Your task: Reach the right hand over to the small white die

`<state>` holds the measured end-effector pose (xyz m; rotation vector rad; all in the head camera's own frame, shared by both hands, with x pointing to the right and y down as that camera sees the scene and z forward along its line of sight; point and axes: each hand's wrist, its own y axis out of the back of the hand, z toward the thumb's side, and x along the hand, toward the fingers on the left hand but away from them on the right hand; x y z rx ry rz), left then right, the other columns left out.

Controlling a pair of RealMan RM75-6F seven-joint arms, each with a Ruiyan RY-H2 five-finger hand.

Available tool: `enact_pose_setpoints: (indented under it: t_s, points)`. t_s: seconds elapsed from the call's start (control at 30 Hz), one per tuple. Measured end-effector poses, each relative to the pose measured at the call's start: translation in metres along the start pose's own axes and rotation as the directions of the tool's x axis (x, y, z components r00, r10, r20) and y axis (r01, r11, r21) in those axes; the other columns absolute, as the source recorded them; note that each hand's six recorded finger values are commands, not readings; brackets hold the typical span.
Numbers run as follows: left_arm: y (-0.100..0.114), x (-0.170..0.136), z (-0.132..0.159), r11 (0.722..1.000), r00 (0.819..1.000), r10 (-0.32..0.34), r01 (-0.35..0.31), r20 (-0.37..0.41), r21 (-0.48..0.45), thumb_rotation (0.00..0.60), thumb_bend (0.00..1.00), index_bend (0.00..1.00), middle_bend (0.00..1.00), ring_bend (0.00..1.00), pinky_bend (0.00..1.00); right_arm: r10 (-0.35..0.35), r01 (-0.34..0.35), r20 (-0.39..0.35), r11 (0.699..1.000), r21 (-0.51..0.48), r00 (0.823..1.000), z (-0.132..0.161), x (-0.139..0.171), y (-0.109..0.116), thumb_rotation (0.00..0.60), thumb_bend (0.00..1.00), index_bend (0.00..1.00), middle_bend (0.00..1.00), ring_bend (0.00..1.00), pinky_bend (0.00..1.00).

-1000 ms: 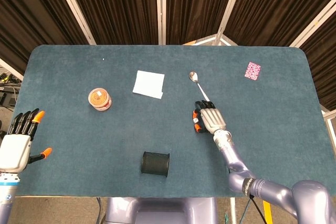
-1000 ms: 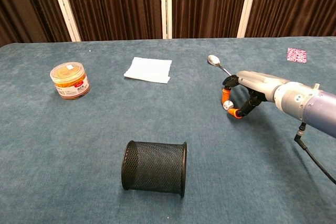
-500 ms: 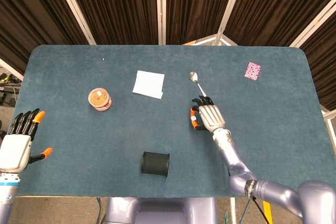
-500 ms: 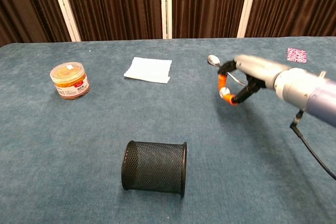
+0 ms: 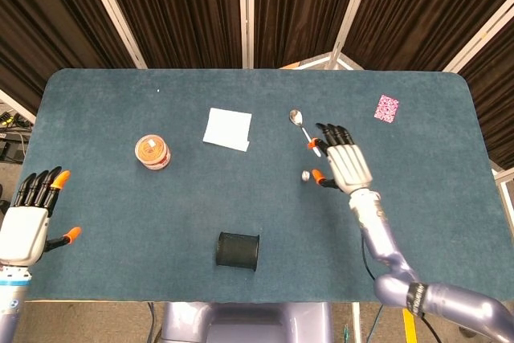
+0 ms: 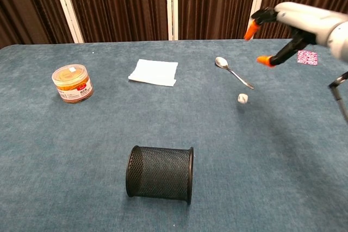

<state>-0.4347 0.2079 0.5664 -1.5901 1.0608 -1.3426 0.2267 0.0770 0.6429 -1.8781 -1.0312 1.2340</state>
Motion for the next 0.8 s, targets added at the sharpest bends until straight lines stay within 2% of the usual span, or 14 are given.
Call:
enact_pose_setpoints:
  t_s: [0.17,0.33,0.53,0.67,0.8]
  points:
    - [0.003,-0.003,0.003,1.000,1.000,0.009,-0.009,0.013,-0.004,0.600,0.04,0.00,0.00,0.00,0.00,-0.009,0.008,0.030,1.000,0.006,1.000,-0.011,0.025,0.005,0.600,0.25,0.30,0.02,0.00,0.00]
    - [0.004,-0.007,0.006,1.000,1.000,0.011,-0.011,0.024,-0.007,0.600,0.04,0.00,0.00,0.00,0.00,-0.027,0.026,0.081,1.000,0.015,0.996,-0.037,0.063,0.007,0.600,0.25,0.28,0.01,0.00,0.00]
    - [0.004,-0.011,0.008,1.000,0.999,0.013,-0.012,0.037,-0.017,0.600,0.04,0.00,0.00,0.00,0.00,-0.077,0.069,0.117,0.995,0.076,0.990,-0.074,0.124,0.016,0.600,0.22,0.09,0.00,0.00,0.00]
    - [0.006,-0.012,0.007,1.000,0.999,0.019,-0.019,0.034,-0.025,0.600,0.04,0.00,0.00,0.00,0.00,-0.113,0.099,0.122,0.989,0.109,0.986,-0.088,0.157,0.024,0.600,0.21,0.05,0.00,0.00,0.00]
    - [0.008,-0.014,0.007,0.999,0.999,0.027,-0.026,0.030,-0.021,0.600,0.04,0.00,0.00,0.00,0.00,-0.136,0.124,0.122,0.987,0.102,0.983,-0.094,0.172,0.031,0.600,0.21,0.04,0.00,0.00,0.00]
